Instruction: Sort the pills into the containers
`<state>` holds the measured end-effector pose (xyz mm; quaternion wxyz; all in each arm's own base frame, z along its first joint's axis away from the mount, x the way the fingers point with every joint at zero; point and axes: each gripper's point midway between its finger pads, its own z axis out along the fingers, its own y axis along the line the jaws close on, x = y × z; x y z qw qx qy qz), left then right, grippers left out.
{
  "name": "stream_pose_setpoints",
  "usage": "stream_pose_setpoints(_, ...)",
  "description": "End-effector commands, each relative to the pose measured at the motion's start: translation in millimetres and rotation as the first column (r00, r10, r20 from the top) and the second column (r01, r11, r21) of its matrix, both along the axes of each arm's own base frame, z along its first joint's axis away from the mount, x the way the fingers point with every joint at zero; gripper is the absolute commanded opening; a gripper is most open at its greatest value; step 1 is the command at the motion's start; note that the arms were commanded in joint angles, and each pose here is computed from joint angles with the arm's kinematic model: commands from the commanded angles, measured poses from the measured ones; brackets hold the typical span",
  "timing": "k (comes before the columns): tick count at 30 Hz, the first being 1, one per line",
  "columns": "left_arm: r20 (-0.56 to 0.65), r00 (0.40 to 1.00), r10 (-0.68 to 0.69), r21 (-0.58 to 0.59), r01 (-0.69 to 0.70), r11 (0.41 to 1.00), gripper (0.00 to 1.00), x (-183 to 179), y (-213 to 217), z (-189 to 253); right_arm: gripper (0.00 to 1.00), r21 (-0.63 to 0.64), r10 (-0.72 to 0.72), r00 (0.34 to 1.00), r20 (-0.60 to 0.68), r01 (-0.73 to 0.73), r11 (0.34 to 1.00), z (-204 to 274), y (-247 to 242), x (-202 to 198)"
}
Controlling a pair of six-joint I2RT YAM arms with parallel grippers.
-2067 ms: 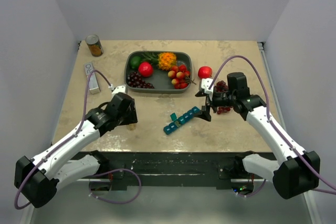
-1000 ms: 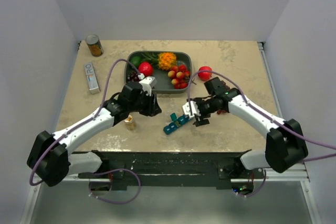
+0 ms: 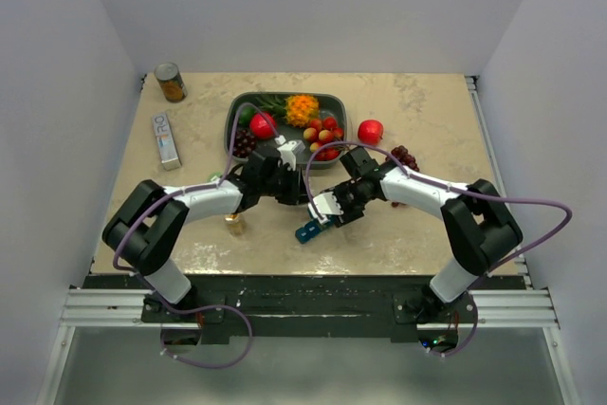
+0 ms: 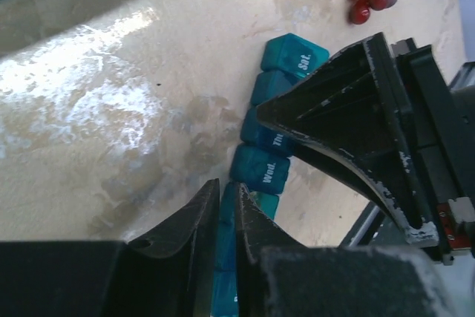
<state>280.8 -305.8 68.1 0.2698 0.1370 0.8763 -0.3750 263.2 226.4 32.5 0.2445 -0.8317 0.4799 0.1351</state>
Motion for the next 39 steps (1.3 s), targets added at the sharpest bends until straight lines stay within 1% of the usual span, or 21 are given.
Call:
stream_pose_setpoints(1,0.026,0.999,-0.032,-0.116,0.035,0.993,0.17,0.1,-13.8,16.5,0.53,0.005,0.014,0.999,0.032,-0.014,1.000,0.6,3.0,5.5)
stream_pose_setpoints(6,0.005,0.999,-0.049,-0.124,0.050,0.991,0.16,-5.4,-14.6,11.6,0.50,-0.009,0.014,1.000,0.017,-0.014,1.000,-5.3,1.8,3.7)
stream_pose_setpoints(11,0.007,0.999,-0.048,-0.120,0.049,0.992,0.15,-6.5,-13.1,11.6,0.52,-0.019,0.018,1.000,0.004,-0.018,1.000,-10.0,0.7,0.6)
stream_pose_setpoints(14,0.013,0.999,-0.039,-0.117,0.041,0.992,0.15,-5.3,-12.0,13.6,0.51,-0.019,0.019,1.000,0.002,-0.019,1.000,-10.8,0.9,0.5)
stream_pose_setpoints(16,0.017,1.000,-0.012,-0.099,0.014,0.995,0.15,-2.8,-8.5,13.2,0.49,-0.021,0.020,1.000,-0.005,-0.020,1.000,-11.7,0.8,-1.1)
stream_pose_setpoints(17,0.039,0.999,0.028,-0.086,-0.025,0.996,0.16,3.7,-4.0,16.2,0.48,-0.023,0.018,1.000,-0.007,-0.018,1.000,-12.3,0.1,-1.1)
stream_pose_setpoints(19,0.049,0.997,0.067,-0.082,-0.063,0.995,0.18,6.3,2.5,17.7,0.47,-0.024,0.018,1.000,-0.008,-0.018,1.000,-12.7,-0.2,-1.6)
stream_pose_setpoints(22,0.085,0.989,0.119,-0.101,-0.110,0.989,0.20,12.6,8.8,31.6,0.45,-0.022,0.018,1.000,-0.012,-0.018,1.000,-12.8,0.0,-2.3)
stream_pose_setpoints(26,0.103,0.981,0.162,-0.093,-0.153,0.984,0.20,18.6,15.9,35.0,0.42,-0.022,0.019,1.000,-0.012,-0.019,1.000,-12.8,0.6,-2.3)
stream_pose_setpoints(29,0.094,0.981,0.167,-0.065,-0.162,0.985,0.20,20.6,18.2,27.4,0.41,-0.023,0.020,1.000,-0.015,-0.020,1.000,-13.3,0.5,-2.9)
stream_pose_setpoints(34,0.053,0.985,0.166,0.029,-0.167,0.985,0.18,22.7,23.3,0.3,0.38,-0.023,0.021,1.000,-0.017,-0.022,0.999,-13.8,0.6,-3.7)
stream_pose_setpoints(37,0.041,0.988,0.152,0.038,-0.153,0.987,0.17,22.7,21.6,-7.4,0.37,-0.024,0.022,1.000,-0.020,-0.022,0.999,-14.3,0.6,-4.3)
stream_pose_setpoints(39,0.037,0.991,0.126,0.021,-0.127,0.992,0.16,20.6,16.6,-7.1,0.36,-0.026,0.022,1.000,-0.023,-0.022,0.999,-15.3,0.4,-4.5)
